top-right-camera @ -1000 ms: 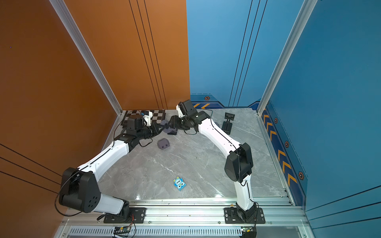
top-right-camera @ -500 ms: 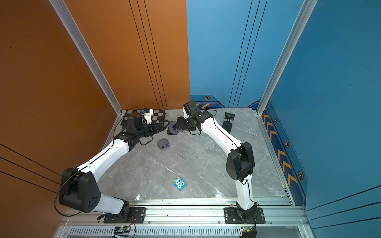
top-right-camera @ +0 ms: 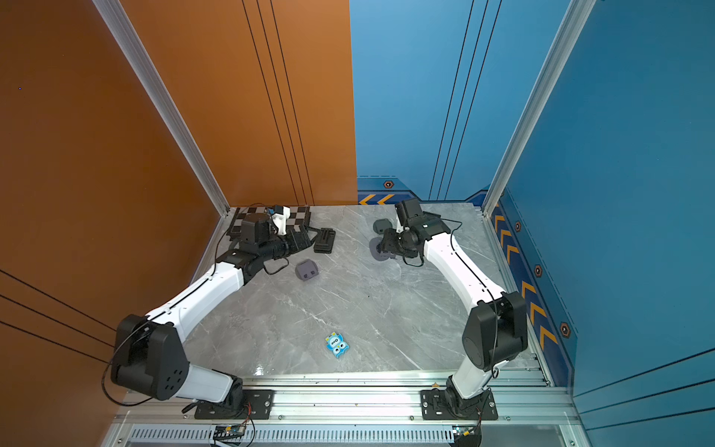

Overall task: Open the phone stand
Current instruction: Place the phone stand at the center of the board.

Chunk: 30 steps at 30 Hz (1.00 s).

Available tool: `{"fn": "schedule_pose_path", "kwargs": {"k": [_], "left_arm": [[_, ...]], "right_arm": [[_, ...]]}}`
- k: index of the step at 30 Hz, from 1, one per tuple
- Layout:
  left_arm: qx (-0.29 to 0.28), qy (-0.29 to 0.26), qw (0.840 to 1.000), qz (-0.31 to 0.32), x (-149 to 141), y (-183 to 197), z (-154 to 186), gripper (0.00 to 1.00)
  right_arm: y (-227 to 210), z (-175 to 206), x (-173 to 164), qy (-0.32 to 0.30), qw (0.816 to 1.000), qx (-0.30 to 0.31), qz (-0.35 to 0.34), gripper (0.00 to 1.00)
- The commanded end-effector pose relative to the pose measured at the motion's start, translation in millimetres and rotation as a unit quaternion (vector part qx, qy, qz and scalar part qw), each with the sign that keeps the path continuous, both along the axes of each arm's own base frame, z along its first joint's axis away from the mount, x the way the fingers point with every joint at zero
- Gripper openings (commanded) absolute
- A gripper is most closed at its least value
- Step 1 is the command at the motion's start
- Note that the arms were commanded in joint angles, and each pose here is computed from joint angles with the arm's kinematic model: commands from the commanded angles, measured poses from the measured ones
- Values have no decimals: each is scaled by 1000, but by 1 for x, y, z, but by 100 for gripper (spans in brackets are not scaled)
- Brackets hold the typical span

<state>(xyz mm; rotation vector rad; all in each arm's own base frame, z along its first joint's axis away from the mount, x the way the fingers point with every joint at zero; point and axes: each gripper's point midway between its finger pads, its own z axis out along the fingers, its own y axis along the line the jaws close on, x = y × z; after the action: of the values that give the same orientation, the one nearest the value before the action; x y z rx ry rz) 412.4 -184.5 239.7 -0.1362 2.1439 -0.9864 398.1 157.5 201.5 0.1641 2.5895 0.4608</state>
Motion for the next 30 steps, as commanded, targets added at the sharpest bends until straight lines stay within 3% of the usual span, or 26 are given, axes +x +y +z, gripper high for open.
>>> {"fn": "schedule_pose_path", "kwargs": {"k": [1,20,30], "left_arm": [[5,-4,1000,-5,-7,-3,0,98],[6,12,999,-30,-17,-18,-13,98],[9,23,999,-34,-11,-24,-23,98]], "right_arm": [[-33,-3,-8,3,999,-34,-19,35],[-174,-23,5,30,977,-148,-149,36],[-210,-37,30,52,963,-204,-168,36]]}}
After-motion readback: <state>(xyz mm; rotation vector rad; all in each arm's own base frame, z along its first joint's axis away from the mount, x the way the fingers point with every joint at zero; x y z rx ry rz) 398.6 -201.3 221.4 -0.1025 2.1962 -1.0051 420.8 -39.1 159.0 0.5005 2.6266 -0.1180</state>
